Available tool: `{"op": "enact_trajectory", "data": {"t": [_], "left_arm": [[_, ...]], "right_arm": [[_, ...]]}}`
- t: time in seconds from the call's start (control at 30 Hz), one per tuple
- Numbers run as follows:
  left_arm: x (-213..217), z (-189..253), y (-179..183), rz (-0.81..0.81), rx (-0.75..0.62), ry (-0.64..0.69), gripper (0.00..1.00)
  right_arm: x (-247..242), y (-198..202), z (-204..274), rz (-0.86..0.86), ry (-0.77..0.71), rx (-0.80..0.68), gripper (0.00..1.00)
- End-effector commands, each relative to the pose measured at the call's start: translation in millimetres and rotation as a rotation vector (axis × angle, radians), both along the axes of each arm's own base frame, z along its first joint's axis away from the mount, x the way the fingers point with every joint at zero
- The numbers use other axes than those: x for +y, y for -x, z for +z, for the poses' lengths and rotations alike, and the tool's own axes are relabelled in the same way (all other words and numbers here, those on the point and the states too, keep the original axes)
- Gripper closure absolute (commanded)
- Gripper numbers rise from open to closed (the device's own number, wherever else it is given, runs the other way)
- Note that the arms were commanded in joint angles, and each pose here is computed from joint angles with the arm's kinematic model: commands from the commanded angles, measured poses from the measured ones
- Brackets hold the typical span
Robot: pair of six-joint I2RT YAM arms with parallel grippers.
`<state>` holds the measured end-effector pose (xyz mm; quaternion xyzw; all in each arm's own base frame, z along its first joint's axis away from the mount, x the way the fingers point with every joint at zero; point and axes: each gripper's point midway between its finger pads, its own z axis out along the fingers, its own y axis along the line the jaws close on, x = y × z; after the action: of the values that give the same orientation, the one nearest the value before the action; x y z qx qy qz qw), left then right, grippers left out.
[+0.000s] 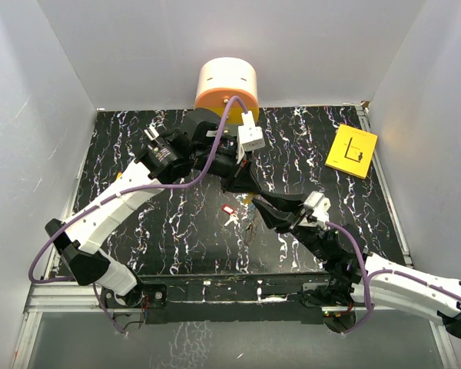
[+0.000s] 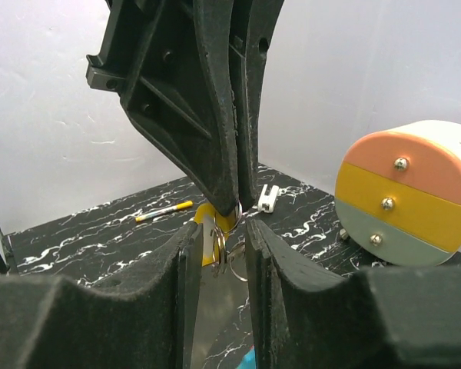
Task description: Put the keys on the keyring
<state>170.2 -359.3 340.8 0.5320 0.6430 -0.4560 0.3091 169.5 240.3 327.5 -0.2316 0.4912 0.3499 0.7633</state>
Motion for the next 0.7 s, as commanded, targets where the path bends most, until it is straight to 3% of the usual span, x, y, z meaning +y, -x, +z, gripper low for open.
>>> {"op": "enact_trajectory", "data": {"t": [0.0, 0.13, 0.3, 0.67], "left_arm": [[2.5, 34.5, 9.2, -0.028, -0.055, 0.080, 1.00], [2.2, 34.7, 9.9, -0.031, -0.049, 0.082, 1.00], [2.5, 35.7, 10.7, -0.031, -0.048, 0.085, 1.00], [5.2, 38.0, 6.5, -0.019, -0.091, 0.076, 1.00]], "right_arm": [[-6.7, 7.5, 35.1, 0.021, -0.086, -0.039, 0.68], [-5.3, 7.4, 34.4, 0.025, -0.081, -0.033, 0.73], [-5.3, 7.6, 33.4, 0.027, -0.076, -0.024, 0.90], [-3.5, 8.6, 27.8, 0.040, -0.065, -0.003, 0.92]]}}
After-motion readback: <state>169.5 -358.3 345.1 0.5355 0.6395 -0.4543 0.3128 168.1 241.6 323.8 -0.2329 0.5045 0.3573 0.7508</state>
